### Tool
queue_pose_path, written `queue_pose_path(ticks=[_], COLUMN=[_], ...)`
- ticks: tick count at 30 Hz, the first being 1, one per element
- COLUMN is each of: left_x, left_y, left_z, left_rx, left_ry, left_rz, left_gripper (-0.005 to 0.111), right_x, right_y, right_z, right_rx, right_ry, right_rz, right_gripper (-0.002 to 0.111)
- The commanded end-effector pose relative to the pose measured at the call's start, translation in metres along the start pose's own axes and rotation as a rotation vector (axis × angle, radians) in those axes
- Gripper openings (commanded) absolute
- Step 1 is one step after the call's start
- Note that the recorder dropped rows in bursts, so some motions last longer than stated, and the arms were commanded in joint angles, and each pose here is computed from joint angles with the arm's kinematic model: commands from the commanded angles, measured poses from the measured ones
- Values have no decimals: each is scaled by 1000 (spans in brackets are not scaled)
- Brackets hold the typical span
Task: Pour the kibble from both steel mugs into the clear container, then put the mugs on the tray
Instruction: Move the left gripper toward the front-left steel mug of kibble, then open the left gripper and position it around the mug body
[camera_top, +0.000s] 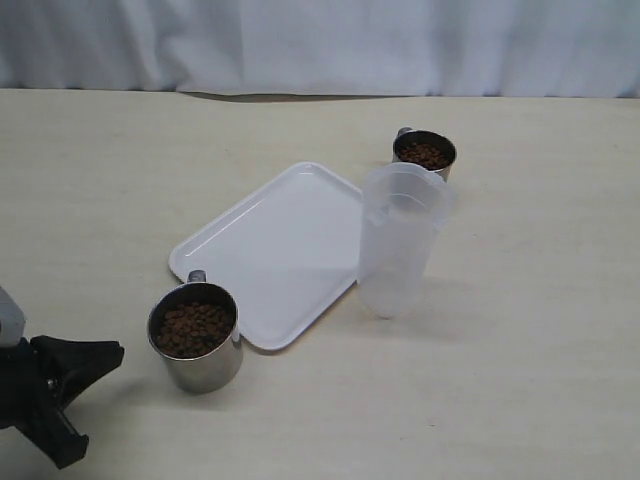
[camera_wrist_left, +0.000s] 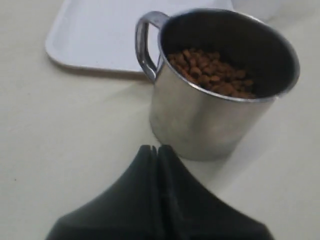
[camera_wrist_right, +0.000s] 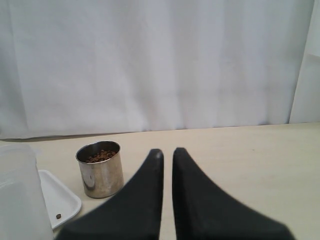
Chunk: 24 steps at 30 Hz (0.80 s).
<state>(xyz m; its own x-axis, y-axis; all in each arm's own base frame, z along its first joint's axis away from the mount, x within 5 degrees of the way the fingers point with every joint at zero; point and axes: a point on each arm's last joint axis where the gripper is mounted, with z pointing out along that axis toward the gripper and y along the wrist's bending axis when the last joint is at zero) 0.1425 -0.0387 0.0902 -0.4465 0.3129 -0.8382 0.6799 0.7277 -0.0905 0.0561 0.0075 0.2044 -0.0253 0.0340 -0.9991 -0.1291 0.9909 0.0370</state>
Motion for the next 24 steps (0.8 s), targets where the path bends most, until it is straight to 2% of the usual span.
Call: queue_pose_path(ticks=[1, 7, 12, 14, 15, 18, 20, 24], left_x=[6, -6, -4, -6, -7, -10, -14, -14], left_y=[-1, -10, -9, -9, -9, -4, -6, -8], left_z=[0, -1, 0, -1, -1, -1, -1, -1], left_rx=[13, 112, 101, 101, 99, 46, 61, 88], left_ry=[62, -69, -53, -71, -79, -116, -153, -153], left_rz=[1, 56, 74, 73, 71, 12, 18, 30], left_gripper=[0, 0, 1, 10, 23, 48, 54, 54], right_x=[1, 1, 1, 1, 1, 1, 1, 1], right_y=[0, 0, 0, 0, 0, 0, 0, 0], right_z=[0, 0, 0, 0, 0, 0, 0, 0], right_rx=[6, 6, 6, 6, 6, 6, 6, 6], right_ry=[0, 0, 0, 0, 0, 0, 0, 0], right_rz=[3, 3, 3, 3, 3, 3, 3, 3], right_gripper=[5, 5, 5, 5, 5, 5, 5, 5])
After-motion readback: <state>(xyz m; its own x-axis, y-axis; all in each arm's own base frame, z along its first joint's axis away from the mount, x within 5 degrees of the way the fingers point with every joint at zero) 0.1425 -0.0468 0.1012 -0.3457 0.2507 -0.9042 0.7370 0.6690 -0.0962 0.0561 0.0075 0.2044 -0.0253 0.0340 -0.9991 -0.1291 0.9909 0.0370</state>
